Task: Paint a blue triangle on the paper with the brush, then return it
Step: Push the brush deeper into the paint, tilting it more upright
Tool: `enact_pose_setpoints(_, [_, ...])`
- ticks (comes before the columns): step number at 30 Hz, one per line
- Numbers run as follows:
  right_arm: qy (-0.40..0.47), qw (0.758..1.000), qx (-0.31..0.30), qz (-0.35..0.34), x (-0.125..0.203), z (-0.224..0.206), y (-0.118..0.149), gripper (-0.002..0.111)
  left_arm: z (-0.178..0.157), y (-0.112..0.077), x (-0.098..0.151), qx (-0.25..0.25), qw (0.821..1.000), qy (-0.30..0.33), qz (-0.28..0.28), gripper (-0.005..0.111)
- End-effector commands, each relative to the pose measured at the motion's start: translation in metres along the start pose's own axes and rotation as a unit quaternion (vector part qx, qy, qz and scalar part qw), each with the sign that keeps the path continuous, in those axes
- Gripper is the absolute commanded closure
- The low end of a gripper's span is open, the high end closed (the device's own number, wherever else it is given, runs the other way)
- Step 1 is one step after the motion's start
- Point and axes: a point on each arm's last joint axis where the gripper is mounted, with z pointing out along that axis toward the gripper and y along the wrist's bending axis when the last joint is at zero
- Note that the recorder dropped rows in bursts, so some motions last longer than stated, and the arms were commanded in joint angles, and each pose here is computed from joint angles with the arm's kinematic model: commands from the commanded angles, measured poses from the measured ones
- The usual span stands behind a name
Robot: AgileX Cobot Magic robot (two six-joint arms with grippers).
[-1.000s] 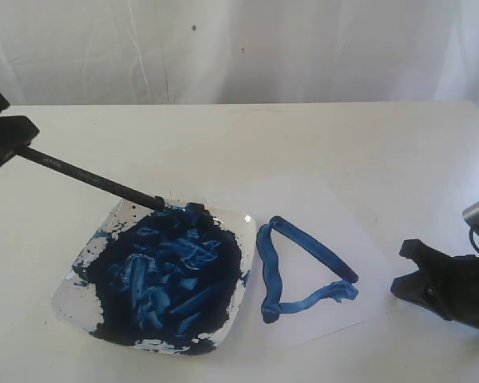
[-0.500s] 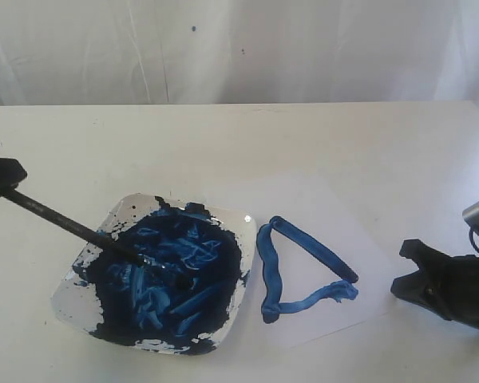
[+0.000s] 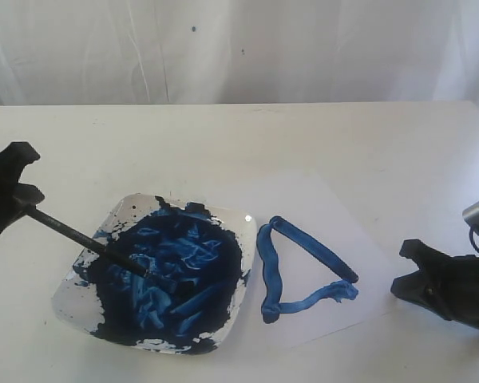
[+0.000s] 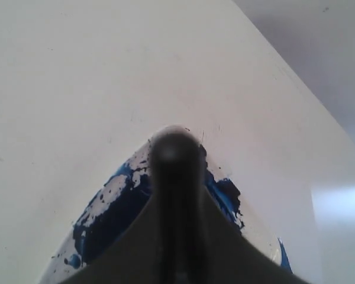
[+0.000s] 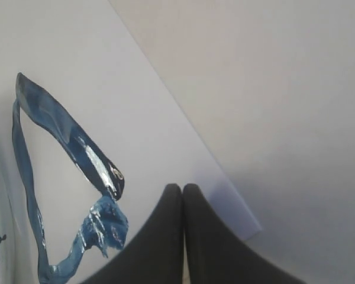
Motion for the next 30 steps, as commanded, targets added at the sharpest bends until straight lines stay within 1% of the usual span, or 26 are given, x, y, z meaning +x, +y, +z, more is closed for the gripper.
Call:
enact_pose_setpoints(1, [0.003, 1.0, 0.002, -0.002, 0.0, 0.001, 0.0, 0.108, 0.009, 0.005, 0.002, -0.017, 1.0, 0.0, -0.004, 0.107])
enact_pose_setpoints(12, [0.003, 1.0, 0.002, -0.002, 0.0, 0.001, 0.0, 0.108, 0.021, 0.009, -0.005, -0.028, 0.998, -0.045, -0.014, 0.107])
enact_pose_setpoints(17, [0.003, 1.0, 0.002, -0.002, 0.0, 0.001, 0.0, 0.108, 0.029, 0.011, -0.007, -0.042, 0.998, -0.039, -0.024, 0.107])
enact_pose_setpoints(20, [0.003, 1.0, 0.002, -0.002, 0.0, 0.001, 0.0, 0.108, 0.036, 0.005, -0.011, -0.041, 0.998, -0.035, -0.023, 0.107])
enact_pose_setpoints(25, [0.003, 1.0, 0.002, -0.002, 0.0, 0.001, 0.0, 0.108, 0.046, -0.017, -0.023, -0.022, 0.999, -0.028, -0.013, 0.107])
enact_pose_setpoints(30, [0.003, 1.0, 0.002, -0.002, 0.0, 0.001, 0.0, 0.108, 0.059, -0.03, -0.037, -0.022, 1.0, 0.003, -0.018, 0.107])
